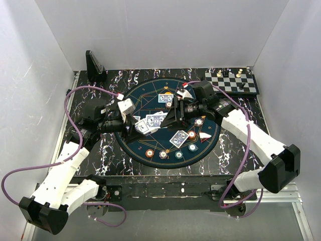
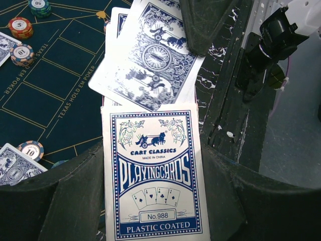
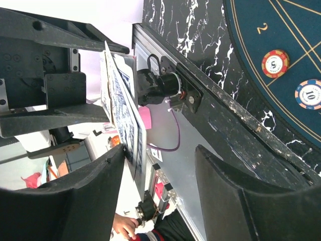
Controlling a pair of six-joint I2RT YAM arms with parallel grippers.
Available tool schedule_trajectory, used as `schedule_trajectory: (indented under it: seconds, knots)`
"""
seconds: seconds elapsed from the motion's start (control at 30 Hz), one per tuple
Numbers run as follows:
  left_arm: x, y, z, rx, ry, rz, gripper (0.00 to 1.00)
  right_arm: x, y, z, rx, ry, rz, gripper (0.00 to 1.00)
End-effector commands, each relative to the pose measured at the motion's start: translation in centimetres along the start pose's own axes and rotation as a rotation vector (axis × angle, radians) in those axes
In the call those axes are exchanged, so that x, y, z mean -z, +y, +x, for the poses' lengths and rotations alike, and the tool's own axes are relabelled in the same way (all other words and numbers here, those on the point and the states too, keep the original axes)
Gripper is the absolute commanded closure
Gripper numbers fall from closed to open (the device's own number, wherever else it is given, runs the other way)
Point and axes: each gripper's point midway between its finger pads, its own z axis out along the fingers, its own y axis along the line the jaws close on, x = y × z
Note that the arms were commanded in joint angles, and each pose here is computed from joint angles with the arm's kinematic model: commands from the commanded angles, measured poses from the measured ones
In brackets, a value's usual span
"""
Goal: Distribute texas hold em gaming equipment
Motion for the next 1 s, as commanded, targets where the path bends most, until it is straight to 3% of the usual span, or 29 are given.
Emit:
schedule_trajectory:
  seconds: [0.0,0.57,0.97]
  knots:
    - [0.9,-0.9,-2.4,-0.084,-0.061,0.016,1.00,2.1,1.2,0.1,0.065,-0.040,-0.007,0.32]
    - [1.0,-1.2,-1.9,-0.091,-0.052,0.027,1.00,2.7,3.7,-2.9,0.098,-0.115,-0.023,0.30]
    - [1.0,-1.0,-1.8,-0.089,-0.048,0.020,1.00,2.3,0.9,0.1,0.030,-0.095,0.040,0.49]
